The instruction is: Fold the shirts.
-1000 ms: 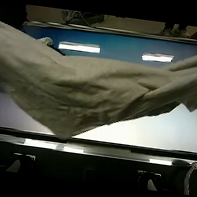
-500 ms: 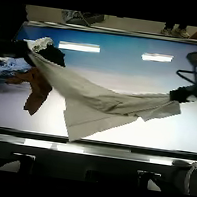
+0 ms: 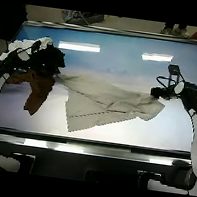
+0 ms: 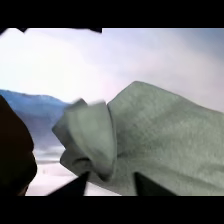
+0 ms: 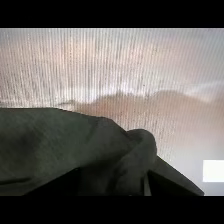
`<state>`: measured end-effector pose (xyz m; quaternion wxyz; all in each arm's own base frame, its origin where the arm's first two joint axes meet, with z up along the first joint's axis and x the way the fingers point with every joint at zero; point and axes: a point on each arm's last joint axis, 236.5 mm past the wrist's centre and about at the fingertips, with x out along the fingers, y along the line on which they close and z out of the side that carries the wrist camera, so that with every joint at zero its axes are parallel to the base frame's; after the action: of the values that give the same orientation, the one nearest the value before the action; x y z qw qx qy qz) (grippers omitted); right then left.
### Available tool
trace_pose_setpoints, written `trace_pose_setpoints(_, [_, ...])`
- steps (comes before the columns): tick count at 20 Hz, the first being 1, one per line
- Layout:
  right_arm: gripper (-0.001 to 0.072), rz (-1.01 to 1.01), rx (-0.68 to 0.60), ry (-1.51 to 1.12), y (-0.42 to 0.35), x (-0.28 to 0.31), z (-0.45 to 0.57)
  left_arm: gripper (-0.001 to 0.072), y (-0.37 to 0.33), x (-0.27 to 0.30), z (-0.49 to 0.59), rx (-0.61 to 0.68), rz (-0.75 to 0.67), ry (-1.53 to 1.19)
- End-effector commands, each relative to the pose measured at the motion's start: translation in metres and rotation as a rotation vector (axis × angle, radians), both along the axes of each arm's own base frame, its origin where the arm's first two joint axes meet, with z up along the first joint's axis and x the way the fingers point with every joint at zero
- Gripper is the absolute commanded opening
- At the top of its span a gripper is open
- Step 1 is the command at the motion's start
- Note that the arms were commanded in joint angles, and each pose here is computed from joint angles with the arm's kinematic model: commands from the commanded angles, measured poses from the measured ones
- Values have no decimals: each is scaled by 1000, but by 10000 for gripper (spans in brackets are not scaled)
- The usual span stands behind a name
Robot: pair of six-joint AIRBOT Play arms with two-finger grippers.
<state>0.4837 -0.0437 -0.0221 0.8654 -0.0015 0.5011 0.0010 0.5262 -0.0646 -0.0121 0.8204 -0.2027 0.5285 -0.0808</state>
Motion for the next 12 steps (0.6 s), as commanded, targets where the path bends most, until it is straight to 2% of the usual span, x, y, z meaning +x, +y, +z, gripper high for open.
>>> trace_pose_setpoints(1, [686, 38, -48, -78, -7, 18, 30, 667, -3, -19, -3, -28, -49, 104])
trace_pose_setpoints(4, [687, -15, -88, -132, -56, 14, 104, 665, 29, -57, 21, 26, -97, 232])
trace_pose_setpoints(7, [670, -123, -89, -73, -120, -26, 131, 663, 42, -94, 31, 45, -127, 299])
trace_pose_setpoints(12, [670, 74, 86, 332, -98, -118, 69, 663, -14, -199, -23, -87, -228, 477])
